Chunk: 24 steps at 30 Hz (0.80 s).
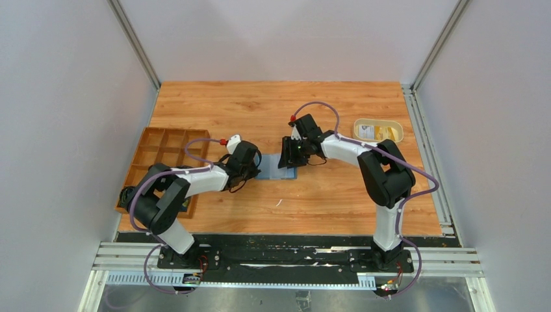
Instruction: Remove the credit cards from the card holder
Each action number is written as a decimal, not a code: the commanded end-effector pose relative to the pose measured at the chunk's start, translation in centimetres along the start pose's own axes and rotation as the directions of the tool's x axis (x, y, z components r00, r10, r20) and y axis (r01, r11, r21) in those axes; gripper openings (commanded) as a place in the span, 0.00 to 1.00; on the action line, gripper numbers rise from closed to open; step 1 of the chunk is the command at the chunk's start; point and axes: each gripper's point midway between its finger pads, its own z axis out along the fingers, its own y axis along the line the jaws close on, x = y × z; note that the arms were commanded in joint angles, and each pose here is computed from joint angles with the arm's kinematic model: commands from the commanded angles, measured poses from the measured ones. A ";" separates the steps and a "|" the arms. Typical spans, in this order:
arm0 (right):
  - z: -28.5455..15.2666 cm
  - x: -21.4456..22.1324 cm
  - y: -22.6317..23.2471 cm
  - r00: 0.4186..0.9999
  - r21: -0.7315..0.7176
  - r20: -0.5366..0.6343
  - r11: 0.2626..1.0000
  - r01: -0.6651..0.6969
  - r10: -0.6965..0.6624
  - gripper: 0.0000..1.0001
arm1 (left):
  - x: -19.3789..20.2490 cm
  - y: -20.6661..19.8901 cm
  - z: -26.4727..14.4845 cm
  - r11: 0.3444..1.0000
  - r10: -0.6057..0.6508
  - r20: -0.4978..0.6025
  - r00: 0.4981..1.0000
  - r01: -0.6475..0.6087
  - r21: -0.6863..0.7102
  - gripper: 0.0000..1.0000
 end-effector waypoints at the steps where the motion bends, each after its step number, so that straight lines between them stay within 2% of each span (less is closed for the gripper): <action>1: -0.7 -1.1 2.8 1.000 -0.106 -0.004 0.994 0.023 -0.024 0.47 | 1.6 -1.0 0.9 1.000 0.020 -0.050 0.999 -0.021 -0.022 0.00; 5: -1.5 -2.6 4.4 0.999 -0.148 0.035 0.988 0.045 -0.041 0.47 | 1.2 -2.2 1.5 1.000 0.024 -0.043 0.999 -0.024 -0.016 0.00; 14: -2.7 -4.3 6.3 0.996 -0.217 0.065 0.973 0.080 -0.067 0.47 | 1.5 -2.3 1.9 0.999 0.010 -0.062 0.998 -0.012 -0.039 0.00; 19: -4.9 -4.4 0.6 0.991 -0.070 0.130 0.997 -0.018 0.027 0.47 | 0.7 -2.3 1.3 0.999 0.003 -0.043 0.999 -0.005 -0.051 0.00; 24: -6.1 -2.9 -5.5 0.989 0.089 0.120 0.991 -0.097 0.086 0.47 | -0.4 -2.8 0.1 0.999 -0.003 -0.020 1.000 0.002 -0.050 0.00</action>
